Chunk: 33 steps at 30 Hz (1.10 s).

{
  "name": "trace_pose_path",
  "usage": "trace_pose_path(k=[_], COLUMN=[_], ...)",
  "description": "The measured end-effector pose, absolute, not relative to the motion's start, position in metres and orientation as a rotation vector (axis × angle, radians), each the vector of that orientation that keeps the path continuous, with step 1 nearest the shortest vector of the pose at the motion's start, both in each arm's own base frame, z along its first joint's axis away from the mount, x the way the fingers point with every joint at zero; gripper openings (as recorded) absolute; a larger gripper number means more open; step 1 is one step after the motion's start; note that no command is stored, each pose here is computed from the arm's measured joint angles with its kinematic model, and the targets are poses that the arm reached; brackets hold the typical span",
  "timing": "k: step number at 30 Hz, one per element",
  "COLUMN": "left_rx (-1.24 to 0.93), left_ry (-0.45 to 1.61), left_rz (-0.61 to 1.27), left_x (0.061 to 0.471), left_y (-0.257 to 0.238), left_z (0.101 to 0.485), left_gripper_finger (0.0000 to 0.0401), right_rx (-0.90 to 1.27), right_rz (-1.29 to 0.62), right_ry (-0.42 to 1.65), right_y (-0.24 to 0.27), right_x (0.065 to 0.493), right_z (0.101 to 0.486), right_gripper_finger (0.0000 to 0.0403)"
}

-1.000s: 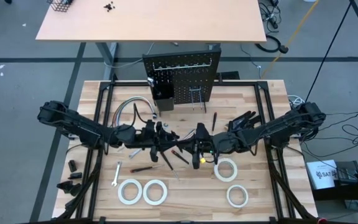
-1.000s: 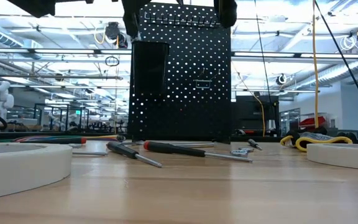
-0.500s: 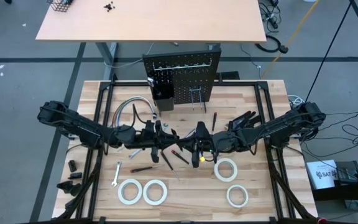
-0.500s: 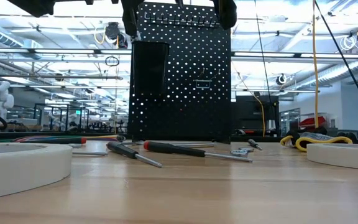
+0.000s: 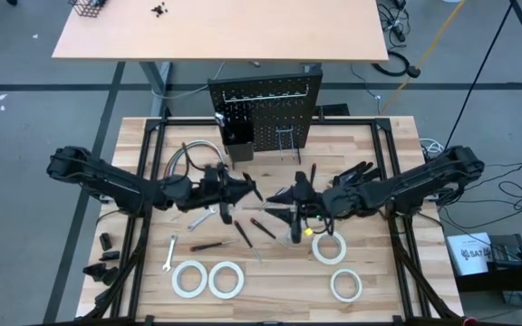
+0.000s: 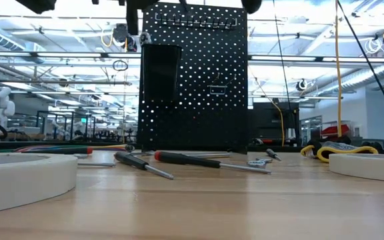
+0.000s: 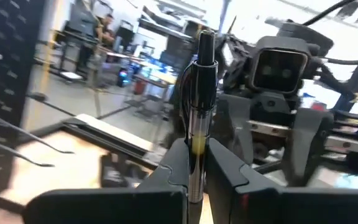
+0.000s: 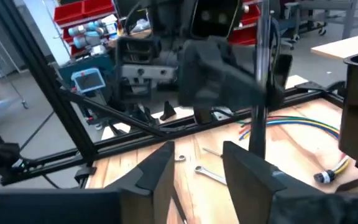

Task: Hang tools onto peg board
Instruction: Put the black pen into the peg board

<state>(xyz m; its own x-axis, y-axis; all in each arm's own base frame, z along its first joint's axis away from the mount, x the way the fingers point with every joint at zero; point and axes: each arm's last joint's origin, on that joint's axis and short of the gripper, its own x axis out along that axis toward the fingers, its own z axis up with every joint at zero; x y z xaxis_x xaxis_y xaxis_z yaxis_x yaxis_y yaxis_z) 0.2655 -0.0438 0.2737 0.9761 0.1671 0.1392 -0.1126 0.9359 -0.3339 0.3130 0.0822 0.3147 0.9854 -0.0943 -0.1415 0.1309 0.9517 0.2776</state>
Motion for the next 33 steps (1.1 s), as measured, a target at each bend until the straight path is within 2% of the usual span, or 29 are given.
trace_pose_path(k=[5, 15, 21, 33], left_rx=[-0.234, -0.098, -0.076, -0.076], left_ry=[-0.212, -0.277, -0.217, -0.147], left_rz=[0.32, 0.641, 0.735, 0.76], left_x=[0.246, 0.219, 0.22, 0.221], left_y=[-0.027, 0.02, 0.04, 0.046], left_z=[0.294, 0.318, 0.311, 0.303], left_gripper_finger=[0.002, 0.002, 0.002, 0.002], right_rx=[0.256, 0.223, 0.205, 0.194], right_rz=[-0.134, -0.152, -0.174, -0.197], right_ry=[0.191, 0.267, 0.318, 0.345], right_y=[0.074, 0.069, 0.065, 0.06], right_x=[0.289, 0.274, 0.274, 0.274], right_z=[0.328, 0.331, 0.325, 0.323], right_gripper_finger=[0.0156, 0.0151, 0.0151, 0.0149])
